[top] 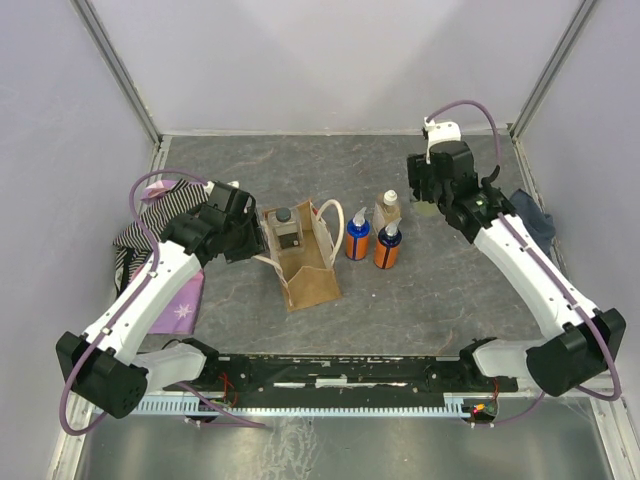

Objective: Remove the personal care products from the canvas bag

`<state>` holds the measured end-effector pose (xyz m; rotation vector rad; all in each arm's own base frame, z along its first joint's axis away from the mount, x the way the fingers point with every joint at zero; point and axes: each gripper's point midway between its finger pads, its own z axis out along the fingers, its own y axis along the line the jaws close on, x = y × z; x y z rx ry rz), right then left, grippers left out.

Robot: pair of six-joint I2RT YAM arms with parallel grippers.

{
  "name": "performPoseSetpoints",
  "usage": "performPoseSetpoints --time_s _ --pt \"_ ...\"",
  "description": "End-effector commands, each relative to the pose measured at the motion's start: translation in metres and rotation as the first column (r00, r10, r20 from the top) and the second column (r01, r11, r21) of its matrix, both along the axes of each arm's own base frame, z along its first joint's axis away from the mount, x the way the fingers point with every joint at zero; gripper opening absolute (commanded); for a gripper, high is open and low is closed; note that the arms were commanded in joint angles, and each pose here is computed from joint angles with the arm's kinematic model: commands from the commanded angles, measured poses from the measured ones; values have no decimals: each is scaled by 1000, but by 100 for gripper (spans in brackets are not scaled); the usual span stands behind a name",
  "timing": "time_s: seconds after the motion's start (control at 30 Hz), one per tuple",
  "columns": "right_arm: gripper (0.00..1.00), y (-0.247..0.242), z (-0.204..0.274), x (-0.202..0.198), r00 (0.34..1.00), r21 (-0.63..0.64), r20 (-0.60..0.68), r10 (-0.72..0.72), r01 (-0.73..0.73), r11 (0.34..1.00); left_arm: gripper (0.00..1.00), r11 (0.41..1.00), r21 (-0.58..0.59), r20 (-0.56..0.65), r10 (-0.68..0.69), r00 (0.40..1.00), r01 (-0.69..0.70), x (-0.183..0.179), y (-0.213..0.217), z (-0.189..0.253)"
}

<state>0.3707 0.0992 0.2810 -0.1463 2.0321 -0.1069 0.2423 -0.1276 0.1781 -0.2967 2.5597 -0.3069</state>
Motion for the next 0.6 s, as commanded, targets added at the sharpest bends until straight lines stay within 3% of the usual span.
performPoseSetpoints --time_s 0.0,0.3,0.57 --pt "37 -6 40 22 981 133 186 -62 38 990 56 1000 -3 23 -14 1000 14 2 0 5" --pt "35 -8 -38 36 991 162 71 -112 100 982 56 1000 -16 8 -12 1000 12 -1 -2 0" --pt "36 -8 -75 43 987 186 45 -152 141 972 56 1000 -13 -7 -11 1000 11 -3 -2 -6"
